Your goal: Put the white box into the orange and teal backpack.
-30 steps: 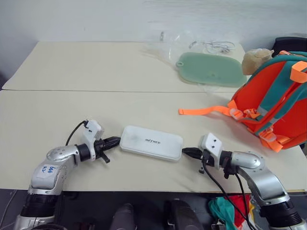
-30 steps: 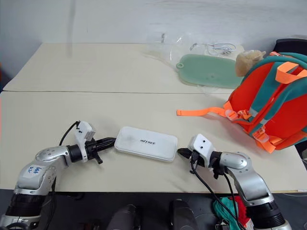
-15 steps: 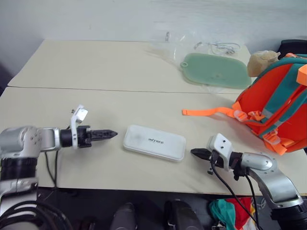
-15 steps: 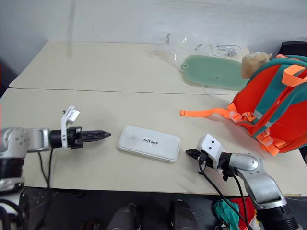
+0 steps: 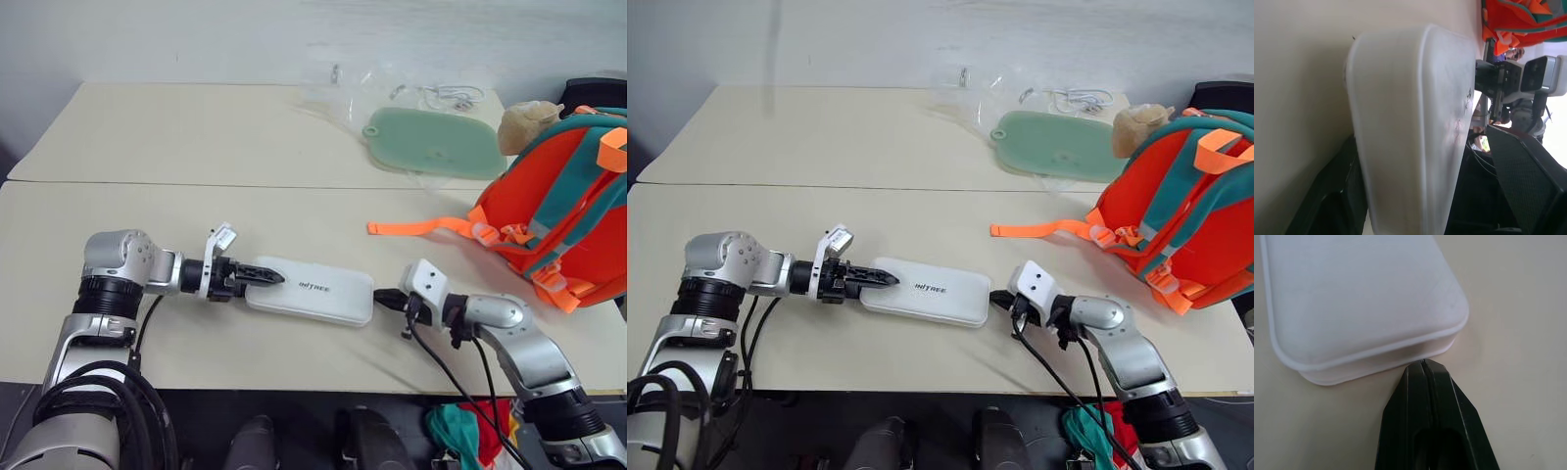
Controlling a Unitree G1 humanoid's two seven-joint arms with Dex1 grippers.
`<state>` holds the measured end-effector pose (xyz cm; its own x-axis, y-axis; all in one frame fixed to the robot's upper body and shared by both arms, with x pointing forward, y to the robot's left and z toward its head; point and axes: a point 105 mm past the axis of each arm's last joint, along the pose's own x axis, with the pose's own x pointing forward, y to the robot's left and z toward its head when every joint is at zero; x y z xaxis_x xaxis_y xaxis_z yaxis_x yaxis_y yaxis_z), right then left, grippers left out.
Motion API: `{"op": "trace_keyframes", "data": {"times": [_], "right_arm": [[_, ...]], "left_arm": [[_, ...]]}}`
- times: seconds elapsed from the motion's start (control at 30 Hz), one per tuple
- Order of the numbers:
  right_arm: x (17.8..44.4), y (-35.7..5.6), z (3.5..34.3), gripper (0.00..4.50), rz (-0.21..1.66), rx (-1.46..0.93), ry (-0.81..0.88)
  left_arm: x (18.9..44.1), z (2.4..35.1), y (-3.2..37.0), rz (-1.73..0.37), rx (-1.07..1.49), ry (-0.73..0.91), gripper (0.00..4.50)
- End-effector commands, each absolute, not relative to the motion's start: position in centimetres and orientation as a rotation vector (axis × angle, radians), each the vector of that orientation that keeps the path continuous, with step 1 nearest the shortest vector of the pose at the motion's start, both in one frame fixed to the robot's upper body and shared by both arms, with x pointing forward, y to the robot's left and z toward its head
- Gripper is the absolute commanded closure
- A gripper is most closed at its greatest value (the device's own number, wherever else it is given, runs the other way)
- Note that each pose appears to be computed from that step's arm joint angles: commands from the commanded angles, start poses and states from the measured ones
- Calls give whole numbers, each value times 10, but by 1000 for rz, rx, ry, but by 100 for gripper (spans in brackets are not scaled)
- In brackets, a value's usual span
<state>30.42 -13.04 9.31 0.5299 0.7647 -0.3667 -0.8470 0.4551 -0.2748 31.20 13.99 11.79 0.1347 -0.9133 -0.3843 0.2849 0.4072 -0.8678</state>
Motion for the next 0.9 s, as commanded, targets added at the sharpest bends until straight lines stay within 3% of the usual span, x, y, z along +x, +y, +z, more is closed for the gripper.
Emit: {"op": "trace_keyframes", "data": {"times": [0.03,0.13,0.23,0.3,0.33,0.57,0.67,0.73,0.83,0.9], "right_arm": [[304,-127,88,450,1020,-465,204],[305,-129,87,450,1020,-472,203],[304,-132,86,450,1017,-476,209],[302,-136,85,450,1011,-476,216],[301,-138,85,450,1011,-475,215],[275,-167,112,450,891,-302,53],[247,-197,133,391,751,-148,-30],[229,-221,139,327,616,-134,-52],[204,-255,148,225,424,-125,-71],[187,-281,154,156,286,-137,-89]], "left_arm": [[304,113,131,-1026,-752,1147,86],[304,112,132,-1024,-754,1141,144],[309,116,136,-1008,-785,1100,238],[309,118,138,-1006,-795,1077,267],[309,118,140,-1001,-802,1066,302],[289,132,152,-1078,-759,905,318],[285,144,160,-1121,-633,647,318],[276,150,166,-1175,-525,485,318],[250,153,176,-1272,-383,370,318],[251,147,185,-1212,-286,319,318]]}}
